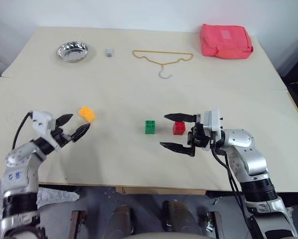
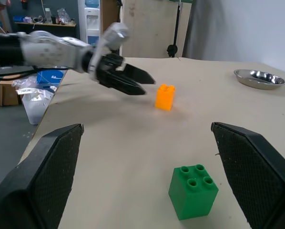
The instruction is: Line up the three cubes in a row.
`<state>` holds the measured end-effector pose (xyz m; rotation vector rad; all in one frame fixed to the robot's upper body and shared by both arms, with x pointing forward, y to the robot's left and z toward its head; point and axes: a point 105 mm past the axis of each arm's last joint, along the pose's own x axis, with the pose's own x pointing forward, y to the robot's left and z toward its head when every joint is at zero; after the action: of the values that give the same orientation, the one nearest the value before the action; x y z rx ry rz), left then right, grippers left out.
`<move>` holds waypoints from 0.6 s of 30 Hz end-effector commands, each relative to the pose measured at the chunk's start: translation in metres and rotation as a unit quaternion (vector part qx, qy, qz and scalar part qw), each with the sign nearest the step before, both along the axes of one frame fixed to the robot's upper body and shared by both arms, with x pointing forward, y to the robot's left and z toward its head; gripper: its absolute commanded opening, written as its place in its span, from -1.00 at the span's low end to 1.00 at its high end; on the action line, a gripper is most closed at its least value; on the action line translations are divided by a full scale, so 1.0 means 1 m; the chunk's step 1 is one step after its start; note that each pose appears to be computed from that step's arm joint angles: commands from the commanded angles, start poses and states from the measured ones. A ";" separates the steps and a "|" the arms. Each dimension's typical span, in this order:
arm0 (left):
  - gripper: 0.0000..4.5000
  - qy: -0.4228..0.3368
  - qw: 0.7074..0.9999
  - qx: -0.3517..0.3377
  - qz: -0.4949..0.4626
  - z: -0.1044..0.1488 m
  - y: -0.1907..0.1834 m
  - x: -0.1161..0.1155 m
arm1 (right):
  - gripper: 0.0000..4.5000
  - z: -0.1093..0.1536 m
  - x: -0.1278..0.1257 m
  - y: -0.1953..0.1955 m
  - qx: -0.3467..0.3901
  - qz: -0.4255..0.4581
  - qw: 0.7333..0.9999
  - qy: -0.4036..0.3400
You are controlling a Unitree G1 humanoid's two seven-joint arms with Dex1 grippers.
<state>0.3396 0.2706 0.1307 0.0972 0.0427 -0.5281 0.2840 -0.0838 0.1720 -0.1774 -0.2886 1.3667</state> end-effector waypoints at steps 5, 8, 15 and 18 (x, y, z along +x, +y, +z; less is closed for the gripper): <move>0.79 -0.002 0.999 0.029 0.016 0.001 0.013 0.018 | 1.00 0.009 -0.007 -0.003 0.009 -0.021 1.000 -0.017; 0.45 -0.003 0.999 0.040 0.001 0.001 0.012 0.016 | 1.00 0.007 -0.008 -0.006 0.011 -0.033 0.999 -0.016; -0.50 -0.043 0.997 0.022 -0.065 0.018 0.006 0.020 | 1.00 0.001 -0.010 -0.007 0.015 -0.048 0.999 -0.010; -0.79 -0.033 0.993 0.022 -0.114 0.018 -0.003 0.021 | 1.00 0.000 -0.011 -0.009 0.016 -0.054 0.998 -0.008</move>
<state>0.3632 0.2675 0.1413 0.1422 -0.0037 -0.7045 0.2771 -0.0909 0.1587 -0.1485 -0.2513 1.2619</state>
